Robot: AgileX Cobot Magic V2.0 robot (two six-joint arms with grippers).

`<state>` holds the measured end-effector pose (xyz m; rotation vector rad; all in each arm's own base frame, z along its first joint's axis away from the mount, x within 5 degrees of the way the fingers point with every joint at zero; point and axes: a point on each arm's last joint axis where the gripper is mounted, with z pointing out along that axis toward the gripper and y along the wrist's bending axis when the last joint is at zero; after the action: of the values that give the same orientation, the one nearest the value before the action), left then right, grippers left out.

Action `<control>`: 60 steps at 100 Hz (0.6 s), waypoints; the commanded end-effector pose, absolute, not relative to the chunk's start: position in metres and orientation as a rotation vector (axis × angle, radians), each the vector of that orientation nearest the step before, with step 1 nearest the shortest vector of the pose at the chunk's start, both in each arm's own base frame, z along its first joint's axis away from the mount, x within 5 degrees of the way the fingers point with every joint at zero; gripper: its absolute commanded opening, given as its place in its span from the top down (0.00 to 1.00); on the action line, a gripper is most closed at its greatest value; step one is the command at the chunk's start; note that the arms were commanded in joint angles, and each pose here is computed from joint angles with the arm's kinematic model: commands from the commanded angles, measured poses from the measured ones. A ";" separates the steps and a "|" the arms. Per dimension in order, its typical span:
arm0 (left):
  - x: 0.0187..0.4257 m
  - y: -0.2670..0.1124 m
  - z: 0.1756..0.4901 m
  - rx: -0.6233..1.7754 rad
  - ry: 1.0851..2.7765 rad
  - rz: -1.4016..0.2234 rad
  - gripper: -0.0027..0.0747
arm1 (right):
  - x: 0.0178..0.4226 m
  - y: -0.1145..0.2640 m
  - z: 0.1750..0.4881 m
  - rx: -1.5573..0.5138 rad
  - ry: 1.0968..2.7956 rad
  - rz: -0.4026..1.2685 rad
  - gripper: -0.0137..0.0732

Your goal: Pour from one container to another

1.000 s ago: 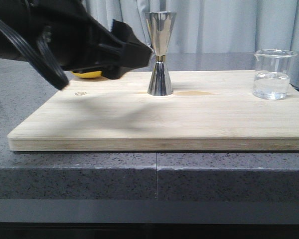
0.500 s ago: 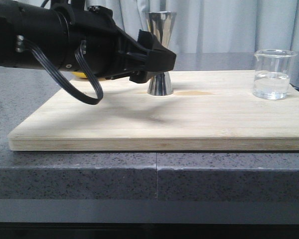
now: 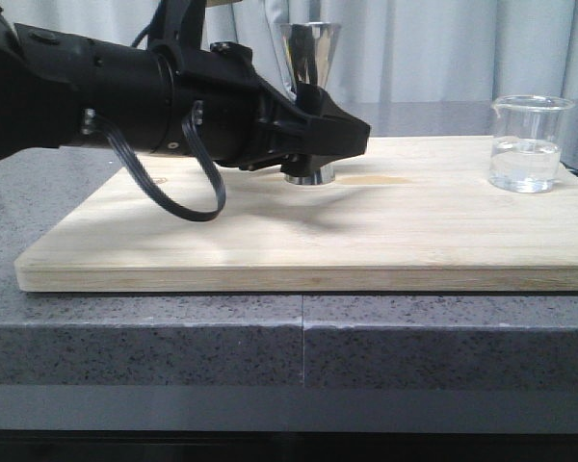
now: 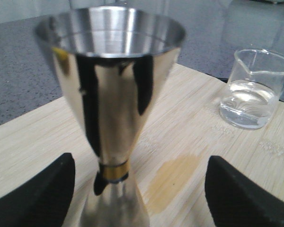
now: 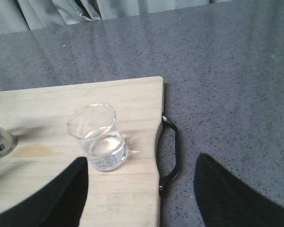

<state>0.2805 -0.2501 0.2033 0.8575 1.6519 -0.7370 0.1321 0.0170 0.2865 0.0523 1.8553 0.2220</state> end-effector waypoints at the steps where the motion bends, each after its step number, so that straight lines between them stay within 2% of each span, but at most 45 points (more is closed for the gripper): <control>1: 0.283 -0.254 0.233 0.808 1.514 -0.810 0.29 | 0.136 0.017 0.305 0.033 1.743 0.215 0.34; 31: 0.286 -0.255 0.229 0.809 1.519 -0.810 0.40 | 0.136 0.017 0.304 0.033 1.750 0.215 0.34; 60: 0.286 -0.255 0.229 0.809 1.516 -0.812 0.65 | 0.136 0.017 0.304 0.033 1.753 0.215 0.35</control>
<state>0.2853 -0.2529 0.1985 0.8637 1.6465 -0.7524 0.1321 0.0170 0.2865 0.0523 1.8553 0.2220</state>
